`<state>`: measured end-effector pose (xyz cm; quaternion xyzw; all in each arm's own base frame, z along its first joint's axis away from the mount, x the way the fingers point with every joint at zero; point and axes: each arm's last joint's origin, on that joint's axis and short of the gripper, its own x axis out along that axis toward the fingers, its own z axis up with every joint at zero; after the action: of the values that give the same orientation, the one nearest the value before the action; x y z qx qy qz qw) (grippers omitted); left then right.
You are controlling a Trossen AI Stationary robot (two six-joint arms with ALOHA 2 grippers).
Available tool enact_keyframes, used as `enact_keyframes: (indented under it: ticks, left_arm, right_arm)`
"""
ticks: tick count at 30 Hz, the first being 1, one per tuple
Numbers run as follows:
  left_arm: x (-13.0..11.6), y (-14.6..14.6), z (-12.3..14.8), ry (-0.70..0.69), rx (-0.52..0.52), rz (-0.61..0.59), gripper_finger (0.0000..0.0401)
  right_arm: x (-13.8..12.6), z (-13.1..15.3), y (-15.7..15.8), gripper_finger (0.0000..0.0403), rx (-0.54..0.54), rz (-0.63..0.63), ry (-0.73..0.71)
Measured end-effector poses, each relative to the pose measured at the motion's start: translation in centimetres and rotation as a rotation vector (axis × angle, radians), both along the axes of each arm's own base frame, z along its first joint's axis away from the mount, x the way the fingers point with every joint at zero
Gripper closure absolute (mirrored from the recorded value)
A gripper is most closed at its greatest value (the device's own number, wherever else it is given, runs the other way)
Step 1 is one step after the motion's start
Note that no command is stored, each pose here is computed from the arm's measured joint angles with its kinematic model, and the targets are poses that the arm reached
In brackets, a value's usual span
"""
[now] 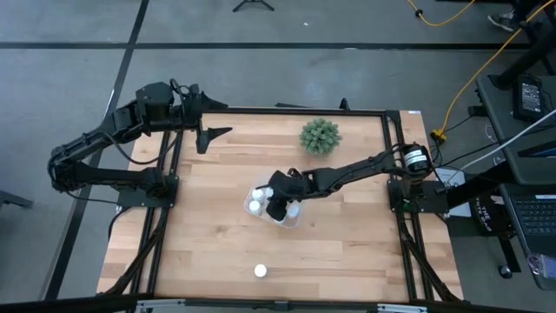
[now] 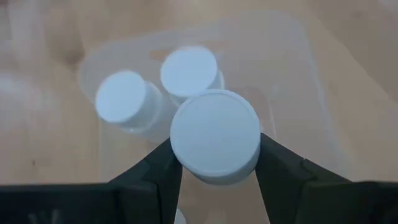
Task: Pick and place pill bottles into a basket
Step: Put the white pill bottle into the transparent bin
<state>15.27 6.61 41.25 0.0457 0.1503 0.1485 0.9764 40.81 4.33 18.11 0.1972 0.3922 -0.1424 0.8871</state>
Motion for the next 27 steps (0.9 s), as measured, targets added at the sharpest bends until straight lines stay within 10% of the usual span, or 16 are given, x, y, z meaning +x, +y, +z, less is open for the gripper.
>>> enact_keyframes:
  ticks: [14,27]
  left_arm:
    - [0.0,-0.1,0.0,0.002,0.008,-0.034,0.0076]
    - [0.0,-0.1,0.0,-0.004,-0.010,-0.042,0.0076]
  right_arm:
    - [-0.7,-2.1,-0.3,0.0238,0.036,-0.023,-0.068]
    - [-0.5,-1.9,-0.7,0.0159,0.070,-0.070,-0.096]
